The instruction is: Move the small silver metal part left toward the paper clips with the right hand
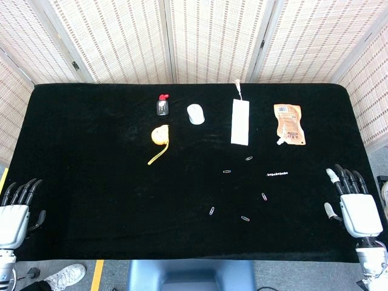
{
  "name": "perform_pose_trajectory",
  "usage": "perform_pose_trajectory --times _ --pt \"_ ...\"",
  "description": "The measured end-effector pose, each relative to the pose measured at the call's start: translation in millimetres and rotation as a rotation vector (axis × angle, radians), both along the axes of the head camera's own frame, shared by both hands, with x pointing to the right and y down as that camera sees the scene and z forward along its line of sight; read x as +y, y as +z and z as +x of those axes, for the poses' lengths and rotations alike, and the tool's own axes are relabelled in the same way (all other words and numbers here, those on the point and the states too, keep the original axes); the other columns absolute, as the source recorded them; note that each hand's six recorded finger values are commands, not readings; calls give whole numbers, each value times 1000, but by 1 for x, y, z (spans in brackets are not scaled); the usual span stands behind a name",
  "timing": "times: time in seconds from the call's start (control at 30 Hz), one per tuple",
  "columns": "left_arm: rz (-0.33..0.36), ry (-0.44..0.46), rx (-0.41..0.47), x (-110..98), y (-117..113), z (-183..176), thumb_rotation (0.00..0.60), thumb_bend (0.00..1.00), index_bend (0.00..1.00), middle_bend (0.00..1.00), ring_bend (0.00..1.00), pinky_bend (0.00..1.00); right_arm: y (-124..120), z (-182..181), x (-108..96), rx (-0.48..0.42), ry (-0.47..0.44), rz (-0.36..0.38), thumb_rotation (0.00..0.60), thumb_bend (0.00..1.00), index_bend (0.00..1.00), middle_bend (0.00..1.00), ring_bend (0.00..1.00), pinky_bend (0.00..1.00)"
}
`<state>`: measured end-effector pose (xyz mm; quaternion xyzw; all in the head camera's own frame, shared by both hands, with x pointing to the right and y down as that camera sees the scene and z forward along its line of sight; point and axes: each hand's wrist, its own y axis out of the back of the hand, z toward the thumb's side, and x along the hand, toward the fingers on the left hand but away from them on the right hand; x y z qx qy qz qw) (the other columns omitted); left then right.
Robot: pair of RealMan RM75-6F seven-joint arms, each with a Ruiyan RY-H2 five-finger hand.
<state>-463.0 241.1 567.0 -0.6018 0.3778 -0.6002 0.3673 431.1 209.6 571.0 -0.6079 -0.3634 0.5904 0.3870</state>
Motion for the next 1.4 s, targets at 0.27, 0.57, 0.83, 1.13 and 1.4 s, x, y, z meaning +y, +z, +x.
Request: perform_pose_trajectory --times 0.27,0.57,0.83,1.13,1.4 --pt "-7 -3 -6 0 2 0 600 519 69 106 153 52 -4 1 1 -10 -1 11 600 389 7 0 0 0" --pt "-8 -17 -10 -2 2 -4 600 519 69 106 152 52 8 -4 -18 -79 -25 -21 600 389 112 0 0 0" --pt "-7 -19 -3 -1 1 -4 600 519 69 106 153 52 49 -8 -58 -66 -57 -135 600 389 285 0 0 0" --pt "-1 -19 -3 -2 -1 -6 600 509 71 111 156 53 97 -3 -98 -55 -1 -205 600 389 327 0 0 0" --pt "5 -14 -15 -3 -1 -7 600 497 76 116 159 54 135 -9 -92 -27 -12 -264 600 389 329 0 0 0"
